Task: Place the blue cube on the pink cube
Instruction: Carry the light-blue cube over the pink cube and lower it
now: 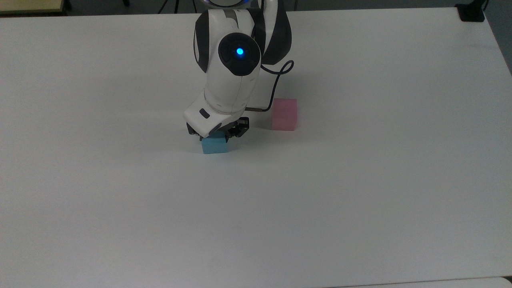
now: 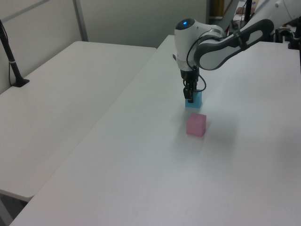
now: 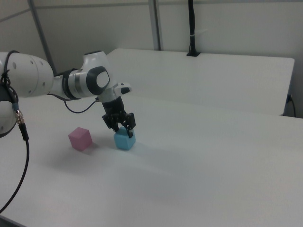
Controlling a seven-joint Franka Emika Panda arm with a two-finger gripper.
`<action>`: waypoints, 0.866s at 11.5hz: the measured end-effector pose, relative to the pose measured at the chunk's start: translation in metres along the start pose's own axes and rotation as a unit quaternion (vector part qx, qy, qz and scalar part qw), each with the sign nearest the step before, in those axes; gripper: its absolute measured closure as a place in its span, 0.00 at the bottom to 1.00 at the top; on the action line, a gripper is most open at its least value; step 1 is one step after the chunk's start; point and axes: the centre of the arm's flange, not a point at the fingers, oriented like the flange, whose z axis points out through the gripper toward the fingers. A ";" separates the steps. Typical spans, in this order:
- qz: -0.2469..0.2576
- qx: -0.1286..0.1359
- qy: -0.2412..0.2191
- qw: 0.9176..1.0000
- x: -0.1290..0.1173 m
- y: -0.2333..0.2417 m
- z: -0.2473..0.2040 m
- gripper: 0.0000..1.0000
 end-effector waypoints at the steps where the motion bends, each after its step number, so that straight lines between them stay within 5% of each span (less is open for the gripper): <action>1: 0.002 0.000 0.006 1.000 0.000 0.002 -0.008 0.40; 5: 0.000 0.001 0.017 1.000 -0.033 0.006 -0.058 0.40; 10: 0.025 0.036 -0.014 0.999 -0.088 -0.079 -0.096 0.41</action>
